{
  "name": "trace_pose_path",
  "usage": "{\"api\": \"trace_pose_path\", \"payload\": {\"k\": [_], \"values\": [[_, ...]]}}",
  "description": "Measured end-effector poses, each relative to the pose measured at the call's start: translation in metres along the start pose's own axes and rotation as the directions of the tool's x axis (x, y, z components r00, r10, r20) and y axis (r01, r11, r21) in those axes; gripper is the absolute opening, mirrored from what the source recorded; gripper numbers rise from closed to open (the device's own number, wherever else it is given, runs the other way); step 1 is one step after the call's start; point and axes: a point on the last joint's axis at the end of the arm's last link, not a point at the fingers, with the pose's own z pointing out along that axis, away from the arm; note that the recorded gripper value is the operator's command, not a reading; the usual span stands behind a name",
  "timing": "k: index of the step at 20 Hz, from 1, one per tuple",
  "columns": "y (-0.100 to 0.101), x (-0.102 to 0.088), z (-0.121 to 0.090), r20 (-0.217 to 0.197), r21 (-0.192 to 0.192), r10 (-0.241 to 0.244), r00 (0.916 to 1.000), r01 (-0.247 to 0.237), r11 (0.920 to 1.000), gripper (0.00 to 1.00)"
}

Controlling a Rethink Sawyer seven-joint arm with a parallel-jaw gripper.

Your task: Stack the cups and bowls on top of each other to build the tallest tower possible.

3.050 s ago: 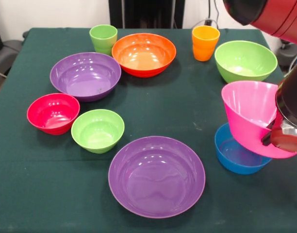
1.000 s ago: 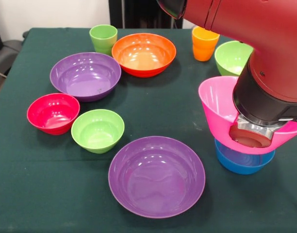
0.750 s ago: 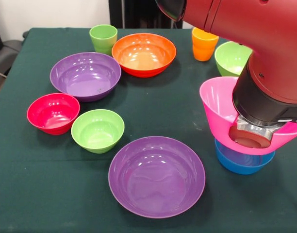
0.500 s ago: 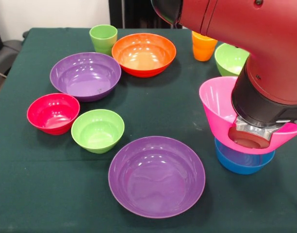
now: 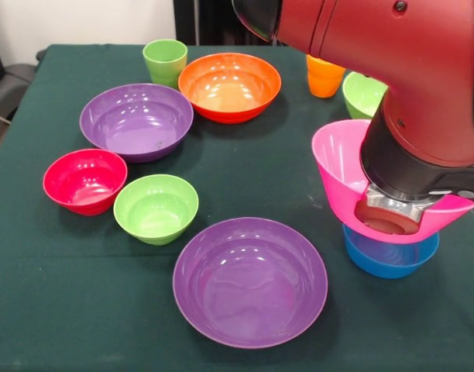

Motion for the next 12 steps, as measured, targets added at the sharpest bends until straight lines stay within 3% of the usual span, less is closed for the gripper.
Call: {"api": "trace_pose_path", "payload": {"k": [12], "values": [[0.006, -0.018, -0.012, 0.002, -0.009, 0.014, 0.9999, -0.014, 0.9999, 0.00]]}}
